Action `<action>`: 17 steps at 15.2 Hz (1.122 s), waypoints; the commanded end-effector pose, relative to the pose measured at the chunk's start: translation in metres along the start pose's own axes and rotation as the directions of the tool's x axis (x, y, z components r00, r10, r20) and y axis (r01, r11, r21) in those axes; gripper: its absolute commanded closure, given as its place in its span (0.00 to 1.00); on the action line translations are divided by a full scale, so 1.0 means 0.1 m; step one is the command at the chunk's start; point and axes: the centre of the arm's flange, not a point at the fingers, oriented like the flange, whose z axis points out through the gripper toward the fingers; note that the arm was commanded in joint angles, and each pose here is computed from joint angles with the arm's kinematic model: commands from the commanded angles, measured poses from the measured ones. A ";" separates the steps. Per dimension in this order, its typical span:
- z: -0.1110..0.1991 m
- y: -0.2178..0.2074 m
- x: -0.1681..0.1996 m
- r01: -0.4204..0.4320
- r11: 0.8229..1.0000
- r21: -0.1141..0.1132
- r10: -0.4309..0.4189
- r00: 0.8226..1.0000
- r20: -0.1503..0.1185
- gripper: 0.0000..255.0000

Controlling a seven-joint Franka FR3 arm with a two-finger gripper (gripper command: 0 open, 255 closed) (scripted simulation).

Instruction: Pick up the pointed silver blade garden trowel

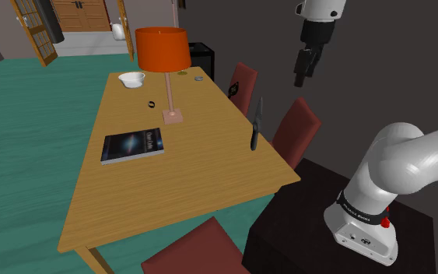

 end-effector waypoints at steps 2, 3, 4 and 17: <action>0.11 0.09 0.00 0.035 0.999 0.009 -0.035 0.999 -0.018 0.00; 0.21 0.17 0.00 0.070 0.997 0.017 -0.070 0.997 -0.037 0.00; 0.32 0.26 0.01 0.106 0.994 0.024 -0.104 0.993 -0.056 0.00; 1.75 1.19 0.54 0.543 0.838 0.054 -0.503 0.807 -0.310 0.00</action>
